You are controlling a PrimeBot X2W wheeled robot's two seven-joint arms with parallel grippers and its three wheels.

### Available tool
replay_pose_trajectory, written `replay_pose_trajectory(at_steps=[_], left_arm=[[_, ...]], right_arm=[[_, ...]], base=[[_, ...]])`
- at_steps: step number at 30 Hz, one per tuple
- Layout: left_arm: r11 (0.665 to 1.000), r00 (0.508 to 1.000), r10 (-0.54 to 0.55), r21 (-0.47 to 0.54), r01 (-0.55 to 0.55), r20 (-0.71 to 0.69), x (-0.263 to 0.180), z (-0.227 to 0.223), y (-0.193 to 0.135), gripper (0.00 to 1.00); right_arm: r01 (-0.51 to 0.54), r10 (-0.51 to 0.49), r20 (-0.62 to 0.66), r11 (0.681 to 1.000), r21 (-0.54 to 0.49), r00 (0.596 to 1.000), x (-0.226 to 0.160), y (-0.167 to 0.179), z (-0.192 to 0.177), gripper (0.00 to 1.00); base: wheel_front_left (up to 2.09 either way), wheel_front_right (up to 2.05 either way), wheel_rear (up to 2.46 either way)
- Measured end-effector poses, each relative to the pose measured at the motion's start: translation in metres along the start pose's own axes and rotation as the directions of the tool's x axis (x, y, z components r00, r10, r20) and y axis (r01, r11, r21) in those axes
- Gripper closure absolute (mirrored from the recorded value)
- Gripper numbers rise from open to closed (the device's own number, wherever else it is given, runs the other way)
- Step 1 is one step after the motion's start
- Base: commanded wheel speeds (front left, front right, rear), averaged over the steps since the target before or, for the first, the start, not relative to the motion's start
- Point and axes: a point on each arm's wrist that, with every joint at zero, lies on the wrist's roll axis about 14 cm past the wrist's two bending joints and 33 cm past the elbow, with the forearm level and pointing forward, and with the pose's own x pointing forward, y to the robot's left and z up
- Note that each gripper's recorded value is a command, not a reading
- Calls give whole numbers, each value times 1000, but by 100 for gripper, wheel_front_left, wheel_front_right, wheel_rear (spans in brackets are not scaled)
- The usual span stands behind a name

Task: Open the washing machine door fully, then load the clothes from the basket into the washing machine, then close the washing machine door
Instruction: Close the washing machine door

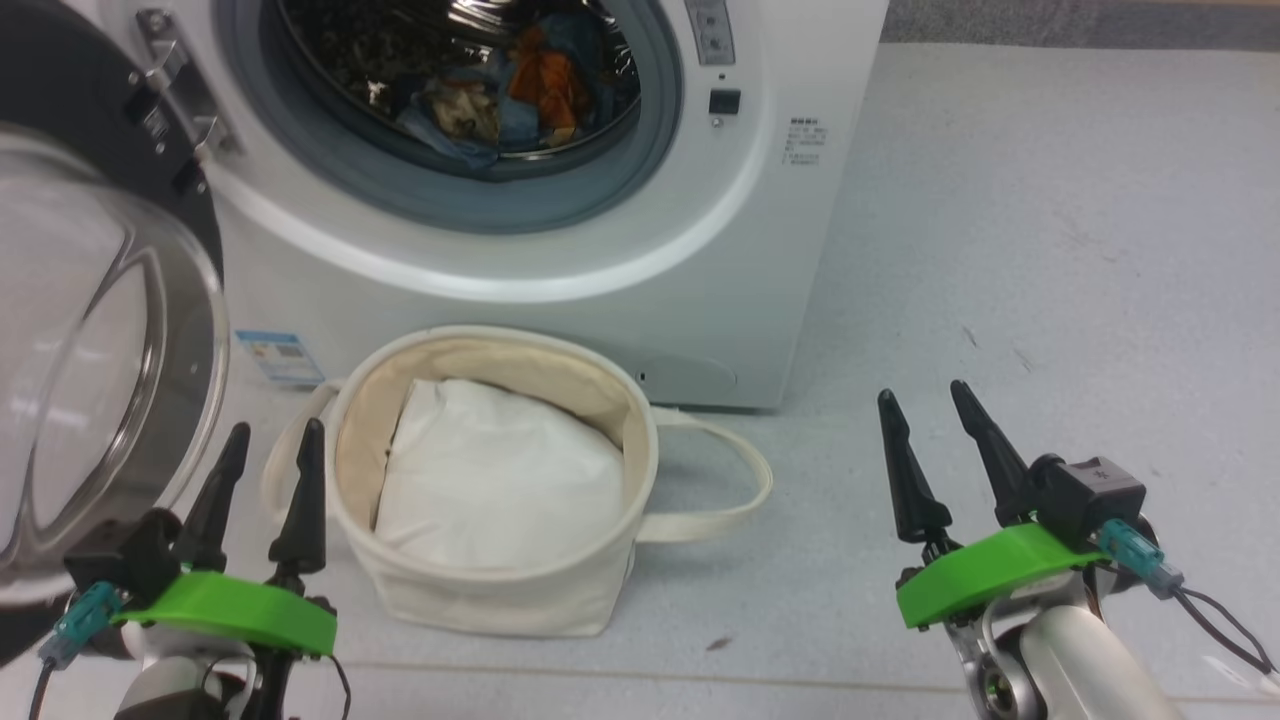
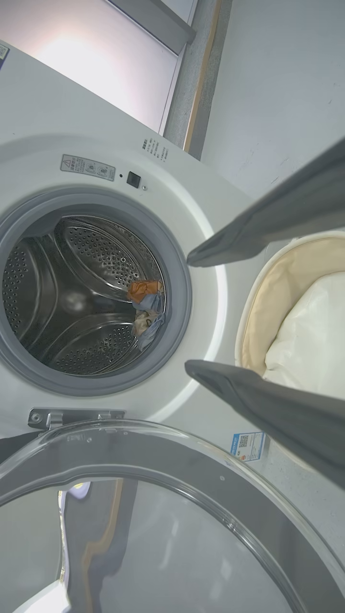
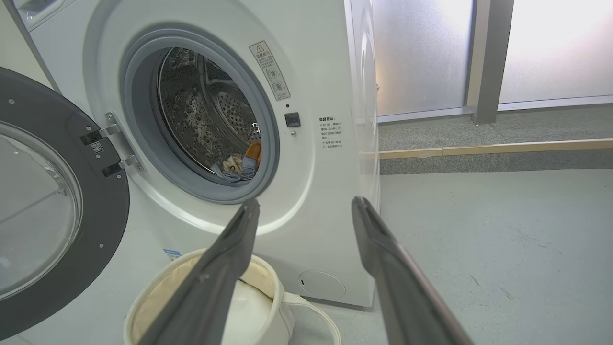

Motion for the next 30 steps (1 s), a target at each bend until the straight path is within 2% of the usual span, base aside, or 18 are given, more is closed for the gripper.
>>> replay_pose_trajectory(at_steps=[7, 16, 19, 23, 30], left_arm=[[1000, 1000, 10, -1, -10, 0, -5, 0, 3, 0], [1000, 1000, 23, 8, -23, 3, -10, 2, 7, 0], [998, 999, 53, 43, -54, 9, -14, 5, 18, 0], [994, 994, 111, 25, -110, 0, -24, 1, 32, 0], [975, 976, 217, 50, -216, -10, -53, -1, 60, 0]], right_arm=[[-10, 10, 1, 1000, 6, 1000, 1, 4, 0, 0], [-26, 26, -4, 1000, 7, 1000, 3, 9, -1, 0], [-39, 39, -12, 999, 10, 999, 5, 13, -4, 0], [-65, 66, -23, 998, 22, 998, 10, 22, -9, 0], [-164, 166, -43, 986, 41, 985, 22, 56, -17, 0]], base=[[-113, 113, 0], [-17, 17, 0], [0, 0, 0], [0, 0, 0], [0, 0, 0]])
